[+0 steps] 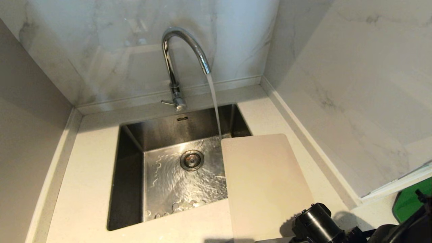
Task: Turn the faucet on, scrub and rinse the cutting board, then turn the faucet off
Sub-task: Pick up the cutting board
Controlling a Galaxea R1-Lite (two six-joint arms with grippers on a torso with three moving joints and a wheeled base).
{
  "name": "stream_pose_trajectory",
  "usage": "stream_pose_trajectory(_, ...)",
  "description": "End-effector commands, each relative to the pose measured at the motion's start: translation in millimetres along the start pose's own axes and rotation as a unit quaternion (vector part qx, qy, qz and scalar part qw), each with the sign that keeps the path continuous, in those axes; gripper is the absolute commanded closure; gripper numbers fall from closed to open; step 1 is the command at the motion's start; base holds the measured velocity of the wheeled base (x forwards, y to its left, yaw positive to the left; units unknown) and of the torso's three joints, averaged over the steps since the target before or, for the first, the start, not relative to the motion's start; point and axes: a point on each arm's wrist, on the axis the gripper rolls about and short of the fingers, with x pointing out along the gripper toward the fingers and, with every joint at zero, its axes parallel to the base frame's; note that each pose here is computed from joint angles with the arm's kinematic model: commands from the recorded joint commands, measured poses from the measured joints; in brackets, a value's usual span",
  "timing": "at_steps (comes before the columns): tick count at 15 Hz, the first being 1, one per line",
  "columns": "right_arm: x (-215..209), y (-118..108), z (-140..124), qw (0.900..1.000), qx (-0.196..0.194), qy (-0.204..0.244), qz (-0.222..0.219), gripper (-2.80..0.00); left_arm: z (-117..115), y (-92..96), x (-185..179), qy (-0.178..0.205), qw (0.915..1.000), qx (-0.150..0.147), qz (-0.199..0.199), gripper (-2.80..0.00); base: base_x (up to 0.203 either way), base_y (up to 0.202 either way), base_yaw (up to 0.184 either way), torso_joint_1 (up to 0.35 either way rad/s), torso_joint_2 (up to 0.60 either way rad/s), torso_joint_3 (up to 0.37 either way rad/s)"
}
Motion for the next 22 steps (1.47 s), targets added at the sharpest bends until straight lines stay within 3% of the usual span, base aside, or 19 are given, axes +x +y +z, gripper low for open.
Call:
stream_pose_trajectory(1, 7, 0, 0, 1.0, -0.004, 0.006, 0.014, -2.8, 0, 0.0, 0, 0.0, 1.0, 0.0, 0.0, 0.0, 0.0, 0.0, 0.0, 0.0, 0.0, 0.0)
stream_pose_trajectory(22, 52, -6, 4, 0.998, 0.011, 0.024, 0.05, -2.8, 0, 0.0, 0, -0.001, 1.0, -0.001, 0.0, 0.0, 0.0, 0.0, 0.0, 0.0, 0.0, 0.0)
